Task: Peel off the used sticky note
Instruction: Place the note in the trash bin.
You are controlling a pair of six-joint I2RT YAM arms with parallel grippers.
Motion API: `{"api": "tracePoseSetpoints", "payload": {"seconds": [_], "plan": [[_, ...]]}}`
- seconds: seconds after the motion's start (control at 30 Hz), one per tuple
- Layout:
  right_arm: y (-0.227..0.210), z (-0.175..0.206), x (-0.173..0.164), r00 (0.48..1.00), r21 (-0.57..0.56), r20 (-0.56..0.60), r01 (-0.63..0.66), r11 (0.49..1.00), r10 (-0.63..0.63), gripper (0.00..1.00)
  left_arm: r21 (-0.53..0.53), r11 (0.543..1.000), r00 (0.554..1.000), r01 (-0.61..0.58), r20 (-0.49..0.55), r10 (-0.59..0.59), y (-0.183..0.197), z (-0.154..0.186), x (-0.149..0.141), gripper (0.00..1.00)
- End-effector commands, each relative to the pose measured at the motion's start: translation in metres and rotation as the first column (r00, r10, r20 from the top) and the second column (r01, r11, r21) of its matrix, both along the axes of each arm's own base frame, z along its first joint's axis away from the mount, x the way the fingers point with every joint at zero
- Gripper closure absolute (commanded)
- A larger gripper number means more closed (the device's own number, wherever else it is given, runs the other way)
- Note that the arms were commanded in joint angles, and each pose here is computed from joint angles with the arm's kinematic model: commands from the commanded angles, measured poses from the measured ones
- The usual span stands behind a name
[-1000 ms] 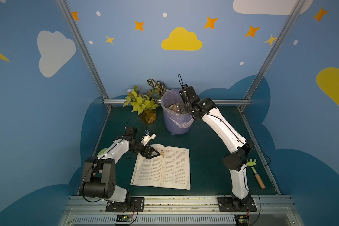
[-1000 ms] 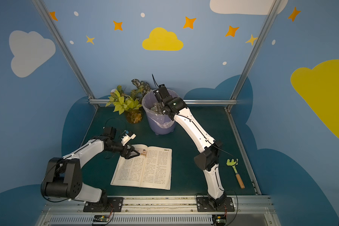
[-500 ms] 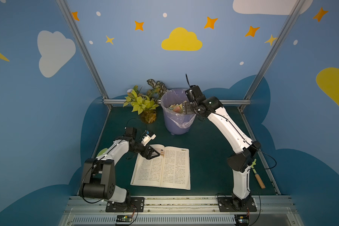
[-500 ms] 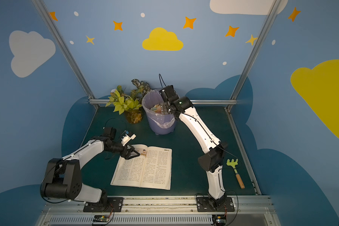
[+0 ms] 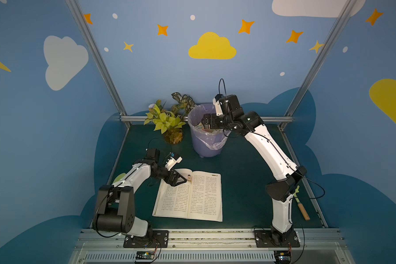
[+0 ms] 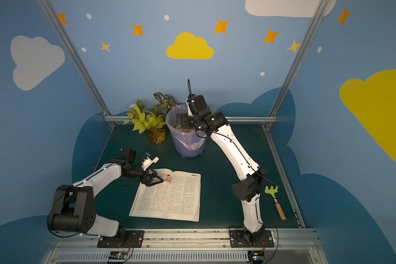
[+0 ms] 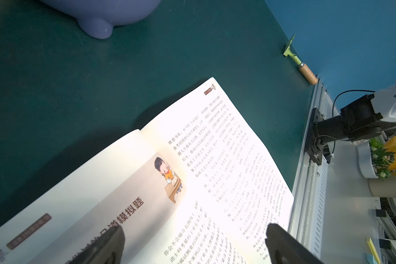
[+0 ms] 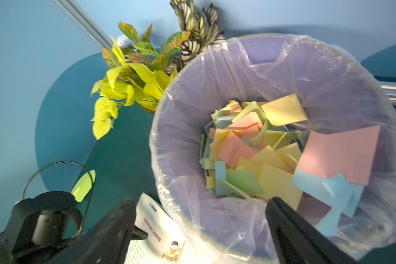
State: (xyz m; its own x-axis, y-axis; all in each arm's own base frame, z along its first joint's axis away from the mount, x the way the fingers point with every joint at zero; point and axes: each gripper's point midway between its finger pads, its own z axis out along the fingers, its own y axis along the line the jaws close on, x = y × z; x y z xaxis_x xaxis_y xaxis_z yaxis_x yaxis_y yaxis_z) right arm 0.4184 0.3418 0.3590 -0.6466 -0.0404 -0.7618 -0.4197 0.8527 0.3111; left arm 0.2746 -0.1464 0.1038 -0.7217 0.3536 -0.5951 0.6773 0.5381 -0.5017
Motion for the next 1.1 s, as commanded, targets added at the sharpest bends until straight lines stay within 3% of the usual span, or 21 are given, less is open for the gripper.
{"api": "tracePoseSetpoints", "payload": {"seconds": [0.0, 0.27, 0.4, 0.5, 0.73, 0.93, 1.07], "plan": [[0.010, 0.016, -0.005, 0.998, 0.054, 0.024, -0.053, 0.997, 0.052, 0.05, -0.004, 1.000, 1.000, 0.013, 0.023, -0.013, -0.001, 0.005, -0.004, 0.00], [-0.038, 0.001, -0.019, 0.998, -0.127, 0.033, 0.066, 0.990, -0.063, 0.05, 0.006, 1.000, 0.999, 0.015, 0.031, -0.015, 0.000, 0.006, -0.004, 0.00], [-0.069, -0.005, -0.017, 0.982, -0.137, 0.070, 0.182, 0.974, -0.174, 0.04, 0.032, 0.999, 0.999, 0.006, 0.044, -0.008, 0.005, 0.008, -0.003, 0.00], [-0.065, -0.020, -0.012, 0.985, -0.144, 0.032, 0.173, 0.974, -0.171, 0.04, 0.041, 0.999, 0.999, -0.005, 0.053, 0.003, 0.009, 0.009, -0.002, 0.00], [-0.029, -0.025, 0.014, 0.992, -0.082, -0.010, 0.126, 0.989, -0.127, 0.04, 0.043, 0.999, 0.998, -0.010, 0.057, 0.007, 0.011, 0.010, -0.002, 0.00], [-0.009, -0.023, 0.038, 0.990, 0.037, -0.079, 0.121, 0.992, -0.118, 0.04, 0.052, 0.999, 0.996, -0.015, 0.084, 0.011, 0.013, 0.015, -0.003, 0.00], [0.006, -0.013, 0.037, 0.994, 0.105, -0.084, 0.072, 0.992, -0.063, 0.04, 0.069, 0.997, 0.994, -0.022, 0.107, 0.014, 0.018, 0.020, -0.003, 0.00]]}}
